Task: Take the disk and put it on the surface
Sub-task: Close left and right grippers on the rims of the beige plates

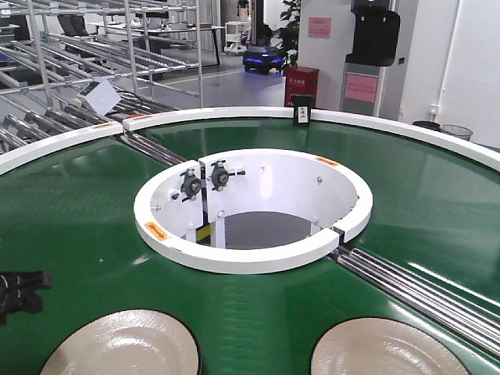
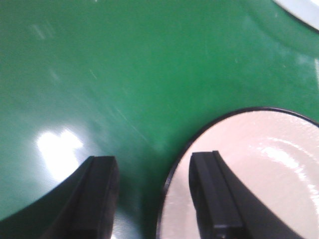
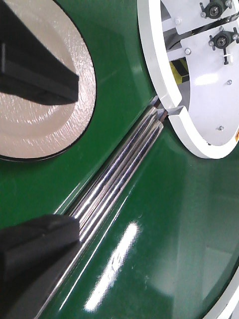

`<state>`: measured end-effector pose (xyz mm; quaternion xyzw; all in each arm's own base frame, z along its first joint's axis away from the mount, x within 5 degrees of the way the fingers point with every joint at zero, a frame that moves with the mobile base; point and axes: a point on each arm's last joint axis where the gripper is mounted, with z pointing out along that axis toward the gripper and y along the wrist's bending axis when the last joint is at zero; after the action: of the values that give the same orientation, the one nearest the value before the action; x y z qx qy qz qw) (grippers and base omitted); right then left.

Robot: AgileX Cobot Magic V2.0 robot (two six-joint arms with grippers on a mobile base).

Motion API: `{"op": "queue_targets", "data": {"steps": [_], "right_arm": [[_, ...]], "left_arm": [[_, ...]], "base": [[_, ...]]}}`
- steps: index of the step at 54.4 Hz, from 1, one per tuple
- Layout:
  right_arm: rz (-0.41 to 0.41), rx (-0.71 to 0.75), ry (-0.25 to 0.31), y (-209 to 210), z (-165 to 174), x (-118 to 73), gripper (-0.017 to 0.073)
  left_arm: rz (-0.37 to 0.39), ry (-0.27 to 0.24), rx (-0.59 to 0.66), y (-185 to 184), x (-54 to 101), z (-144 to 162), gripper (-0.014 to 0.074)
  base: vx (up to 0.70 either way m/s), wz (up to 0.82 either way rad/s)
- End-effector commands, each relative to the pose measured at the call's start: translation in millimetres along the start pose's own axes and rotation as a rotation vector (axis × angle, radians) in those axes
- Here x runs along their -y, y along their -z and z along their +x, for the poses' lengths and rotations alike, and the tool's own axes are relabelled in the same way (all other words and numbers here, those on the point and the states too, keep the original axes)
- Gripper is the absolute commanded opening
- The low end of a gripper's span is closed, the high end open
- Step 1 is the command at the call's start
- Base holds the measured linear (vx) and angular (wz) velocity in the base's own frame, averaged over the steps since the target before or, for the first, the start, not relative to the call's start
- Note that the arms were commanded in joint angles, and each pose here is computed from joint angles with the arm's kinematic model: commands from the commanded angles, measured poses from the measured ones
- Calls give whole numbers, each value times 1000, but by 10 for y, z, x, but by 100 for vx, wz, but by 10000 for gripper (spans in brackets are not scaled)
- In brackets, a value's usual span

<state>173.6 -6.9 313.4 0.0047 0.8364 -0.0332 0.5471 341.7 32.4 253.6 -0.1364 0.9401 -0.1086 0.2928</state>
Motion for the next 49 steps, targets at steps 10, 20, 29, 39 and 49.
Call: {"op": "queue_targets", "data": {"steps": [10,20,29,39,49], "right_arm": [[3,110,14,49,-178,13,530],[3,109,14,49,-177,13,530],[4,106,14,49,-175,14,530],[4,105,14,48,-173,14,530],[6,82,10,47,-153,16,530]], "left_arm": [[263,0,-54,-287,-188,-72,437],[381,-134,-201,-524,-199,107,437],[482,-95,-248,-677,-164,179,437],[519,-118,-275,-760,-42,237,437],[548,-89,-264,-751,-3,221,346]], "base": [[0,0],[0,0],[0,0],[0,0],[0,0]]}}
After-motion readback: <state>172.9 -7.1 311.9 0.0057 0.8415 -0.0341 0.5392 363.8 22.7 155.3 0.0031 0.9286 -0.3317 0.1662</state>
